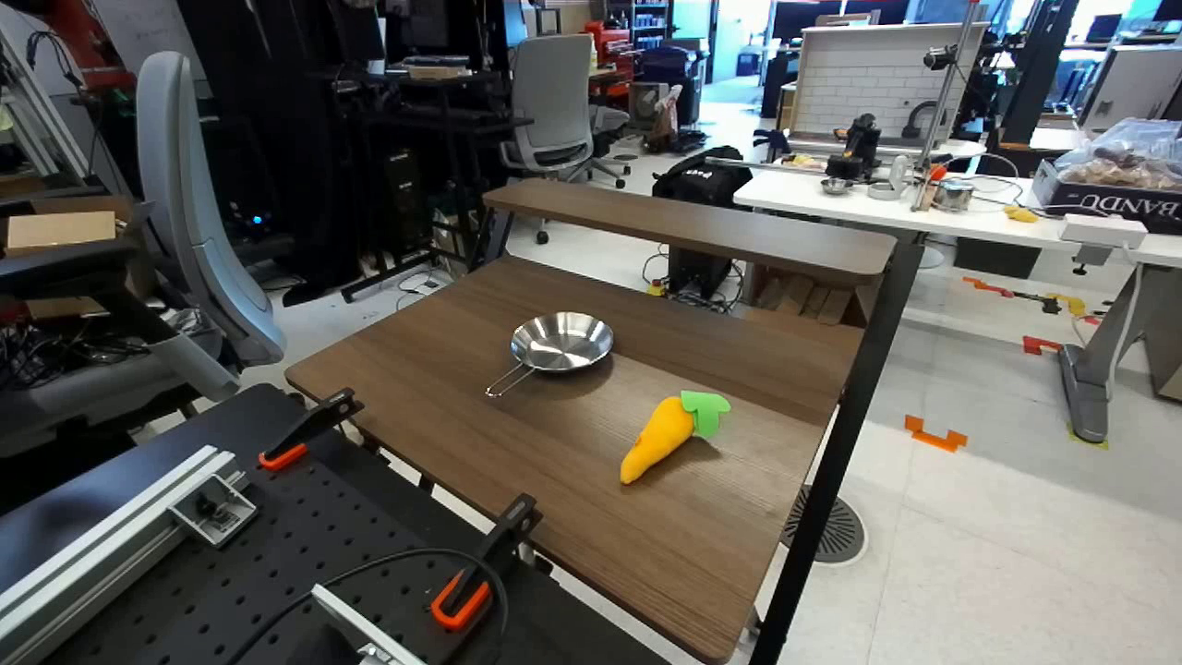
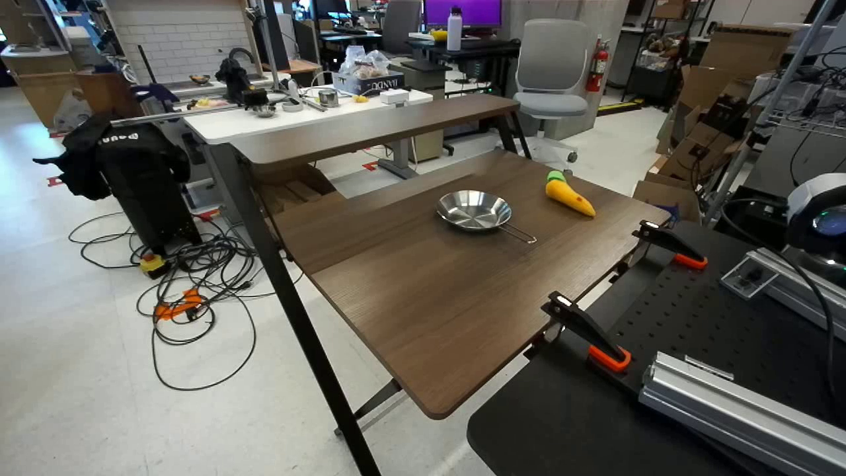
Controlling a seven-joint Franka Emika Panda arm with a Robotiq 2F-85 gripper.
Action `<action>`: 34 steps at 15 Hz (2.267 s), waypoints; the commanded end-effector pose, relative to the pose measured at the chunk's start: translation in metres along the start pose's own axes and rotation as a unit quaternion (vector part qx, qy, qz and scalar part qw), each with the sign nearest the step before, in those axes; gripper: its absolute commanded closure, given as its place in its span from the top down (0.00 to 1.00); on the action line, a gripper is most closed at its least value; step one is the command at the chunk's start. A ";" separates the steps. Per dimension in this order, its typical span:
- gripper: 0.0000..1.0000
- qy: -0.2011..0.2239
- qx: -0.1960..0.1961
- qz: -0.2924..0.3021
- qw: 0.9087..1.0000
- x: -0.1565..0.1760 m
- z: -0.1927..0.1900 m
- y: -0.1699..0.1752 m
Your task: Put the carrot plushie in the pan
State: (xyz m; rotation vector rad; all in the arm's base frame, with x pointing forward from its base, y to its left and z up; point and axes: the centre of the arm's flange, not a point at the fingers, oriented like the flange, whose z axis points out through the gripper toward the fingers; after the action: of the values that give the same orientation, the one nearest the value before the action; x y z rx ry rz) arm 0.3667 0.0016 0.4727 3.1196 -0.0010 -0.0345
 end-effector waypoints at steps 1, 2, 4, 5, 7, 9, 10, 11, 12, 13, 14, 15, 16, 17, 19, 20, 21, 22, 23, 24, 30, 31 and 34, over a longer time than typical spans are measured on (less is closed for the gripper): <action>1.00 -0.004 -0.001 0.004 1.000 0.005 0.010 0.006; 1.00 -0.008 -0.001 0.005 1.000 0.007 0.015 0.007; 1.00 -0.018 0.000 0.007 1.000 0.009 0.026 0.012; 1.00 -0.023 0.002 0.008 1.000 0.011 0.033 0.015; 1.00 -0.036 0.004 0.017 0.999 0.015 0.049 0.023; 1.00 -0.044 0.006 0.029 0.999 0.023 0.066 0.035; 1.00 -0.049 0.008 0.034 0.998 0.025 0.075 0.041; 1.00 -0.053 0.010 0.040 0.998 0.030 0.085 0.048; 1.00 -0.059 0.011 0.045 0.997 0.033 0.094 0.053; 1.00 -0.063 0.012 0.051 0.997 0.038 0.105 0.060; 1.00 -0.068 0.013 0.057 0.996 0.042 0.115 0.066; 1.00 -0.073 0.014 0.062 0.995 0.047 0.126 0.072; 1.00 -0.077 0.015 0.066 0.995 0.050 0.135 0.078; 1.00 -0.081 0.015 0.071 0.994 0.054 0.147 0.084; 1.00 -0.087 0.015 0.080 0.993 0.062 0.165 0.096; 1.00 -0.091 0.014 0.084 0.992 0.066 0.174 0.102; 1.00 -0.093 0.013 0.089 0.992 0.071 0.182 0.110; 1.00 -0.096 0.012 0.093 0.991 0.077 0.190 0.116; 1.00 -0.099 0.012 0.097 0.990 0.083 0.196 0.123; 1.00 -0.100 0.010 0.101 0.990 0.090 0.201 0.129; 1.00 -0.106 -0.011 0.103 0.989 0.138 0.221 0.152; 1.00 -0.105 -0.017 0.099 0.989 0.145 0.225 0.153; 1.00 -0.107 -0.031 0.088 0.990 0.162 0.240 0.154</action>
State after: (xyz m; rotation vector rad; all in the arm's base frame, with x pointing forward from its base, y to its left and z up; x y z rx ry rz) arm 0.4960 -0.1499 0.2486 3.0519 -0.3240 -0.3704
